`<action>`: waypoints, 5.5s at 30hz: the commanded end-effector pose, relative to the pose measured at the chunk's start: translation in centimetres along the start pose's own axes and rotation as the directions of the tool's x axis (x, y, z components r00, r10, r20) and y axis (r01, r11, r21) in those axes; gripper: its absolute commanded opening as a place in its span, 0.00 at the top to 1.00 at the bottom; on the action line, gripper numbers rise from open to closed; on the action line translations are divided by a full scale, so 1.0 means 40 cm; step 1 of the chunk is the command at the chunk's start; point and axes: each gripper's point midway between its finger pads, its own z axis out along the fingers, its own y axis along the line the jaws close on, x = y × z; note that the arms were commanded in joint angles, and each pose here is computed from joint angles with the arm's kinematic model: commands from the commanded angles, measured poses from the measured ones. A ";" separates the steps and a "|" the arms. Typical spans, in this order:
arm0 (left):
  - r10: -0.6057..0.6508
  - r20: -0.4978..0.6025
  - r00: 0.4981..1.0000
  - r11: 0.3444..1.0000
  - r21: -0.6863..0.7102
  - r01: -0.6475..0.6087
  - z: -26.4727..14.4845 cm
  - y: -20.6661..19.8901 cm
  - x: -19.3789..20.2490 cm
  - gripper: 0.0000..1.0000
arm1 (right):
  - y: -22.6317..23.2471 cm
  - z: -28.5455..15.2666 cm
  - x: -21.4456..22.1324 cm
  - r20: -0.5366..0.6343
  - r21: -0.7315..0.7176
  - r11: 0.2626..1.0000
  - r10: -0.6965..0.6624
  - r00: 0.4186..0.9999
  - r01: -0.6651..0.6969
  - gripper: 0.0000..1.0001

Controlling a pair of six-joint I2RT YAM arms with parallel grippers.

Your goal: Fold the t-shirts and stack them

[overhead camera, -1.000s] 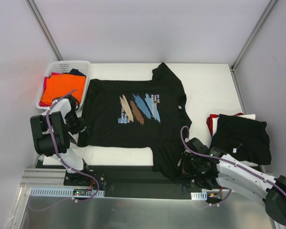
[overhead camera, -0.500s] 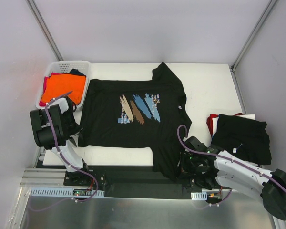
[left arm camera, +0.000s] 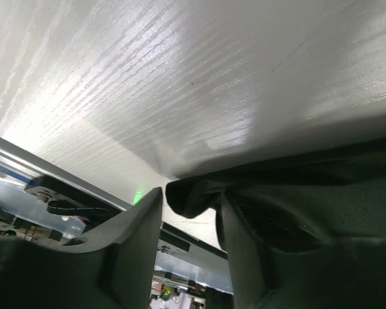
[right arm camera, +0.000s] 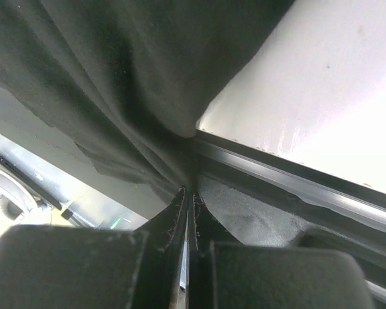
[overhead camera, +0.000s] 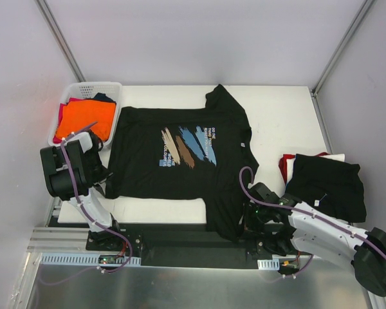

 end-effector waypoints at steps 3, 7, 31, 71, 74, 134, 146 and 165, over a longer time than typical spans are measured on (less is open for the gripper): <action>0.025 -0.046 0.999 1.000 0.002 -0.025 0.030 -0.008 0.005 0.98 | 0.007 -0.019 -0.004 0.015 0.014 1.000 0.005 1.000 -0.005 0.99; 0.024 -0.047 0.999 1.000 -0.012 -0.024 0.031 -0.004 0.005 1.00 | 0.005 -0.012 0.001 -0.008 0.020 1.000 0.000 1.000 0.000 0.98; 0.035 0.117 0.992 0.997 0.066 -0.043 -0.189 -0.050 -0.034 0.98 | 0.074 -0.111 -0.133 -0.009 0.150 0.972 -0.184 0.983 0.183 0.99; 0.177 0.234 0.956 0.976 0.081 -0.201 -0.267 -0.309 -0.203 1.00 | 0.084 -0.317 -0.567 0.206 0.028 1.000 -0.009 0.979 0.003 0.99; 0.169 0.242 0.955 0.977 0.086 -0.195 -0.270 -0.323 -0.216 1.00 | 0.084 -0.318 -0.608 0.209 0.014 1.000 0.003 0.978 -0.006 0.99; -0.082 0.218 0.973 0.994 0.086 0.064 -0.196 -0.350 -0.279 1.00 | -0.020 -0.358 -1.016 0.317 -0.069 0.987 0.162 0.934 -0.147 0.99; -0.117 0.176 0.977 0.993 0.037 0.113 -0.150 -0.341 -0.276 0.41 | -0.030 -0.344 -1.039 0.312 -0.079 0.986 0.161 0.936 -0.144 0.30; 0.217 0.360 0.908 0.947 0.149 -0.285 -0.271 -0.530 -0.111 0.04 | 0.179 -0.253 -0.771 0.231 -0.116 0.993 0.021 0.973 0.006 0.40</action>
